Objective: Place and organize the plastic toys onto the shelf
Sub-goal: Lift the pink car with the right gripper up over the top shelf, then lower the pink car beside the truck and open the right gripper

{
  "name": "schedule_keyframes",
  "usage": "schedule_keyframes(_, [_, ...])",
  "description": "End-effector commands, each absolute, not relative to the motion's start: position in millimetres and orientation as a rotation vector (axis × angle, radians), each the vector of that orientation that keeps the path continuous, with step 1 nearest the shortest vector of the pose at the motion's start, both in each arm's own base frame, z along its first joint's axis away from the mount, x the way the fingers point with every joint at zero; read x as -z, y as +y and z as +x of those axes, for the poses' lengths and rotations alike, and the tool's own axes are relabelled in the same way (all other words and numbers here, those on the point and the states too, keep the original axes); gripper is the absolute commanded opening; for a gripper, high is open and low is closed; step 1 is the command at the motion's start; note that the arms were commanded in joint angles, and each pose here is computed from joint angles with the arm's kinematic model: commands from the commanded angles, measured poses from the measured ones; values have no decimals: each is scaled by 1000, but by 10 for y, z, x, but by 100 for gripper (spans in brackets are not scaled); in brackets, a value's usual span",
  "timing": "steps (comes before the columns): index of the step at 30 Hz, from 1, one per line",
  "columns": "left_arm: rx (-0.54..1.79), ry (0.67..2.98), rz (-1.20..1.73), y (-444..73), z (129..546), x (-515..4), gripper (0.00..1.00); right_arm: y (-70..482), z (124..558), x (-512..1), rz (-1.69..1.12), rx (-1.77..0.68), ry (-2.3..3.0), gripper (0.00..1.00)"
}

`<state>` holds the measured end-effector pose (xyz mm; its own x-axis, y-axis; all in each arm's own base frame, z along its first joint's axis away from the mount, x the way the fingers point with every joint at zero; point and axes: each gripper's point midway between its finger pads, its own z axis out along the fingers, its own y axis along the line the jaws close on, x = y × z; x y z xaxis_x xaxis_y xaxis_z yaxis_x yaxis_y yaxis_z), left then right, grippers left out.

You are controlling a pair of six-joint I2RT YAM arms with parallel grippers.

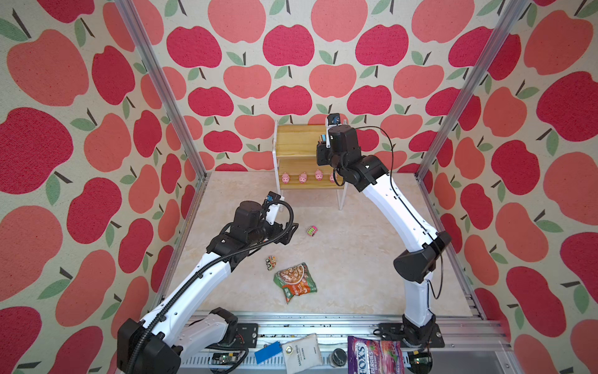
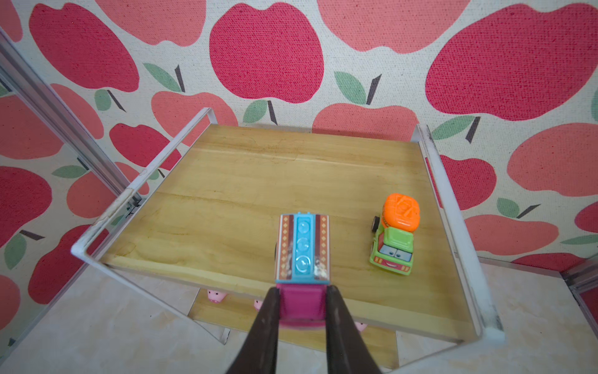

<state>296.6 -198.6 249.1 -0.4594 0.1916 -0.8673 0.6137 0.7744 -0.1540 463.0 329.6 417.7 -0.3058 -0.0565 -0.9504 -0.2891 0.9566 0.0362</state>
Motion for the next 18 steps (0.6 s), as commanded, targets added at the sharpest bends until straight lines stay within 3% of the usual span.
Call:
schedule_keyframes(1, [601, 2007, 592, -2019, 2960, -2579, 99, 3225, 4747, -4134, -231, -178, 1890, 22])
schedule_keyframes(18, [614, 2009, 591, -2025, 2977, -2573, 99, 3146, 5065, -3873, -182, -158, 1929, 23])
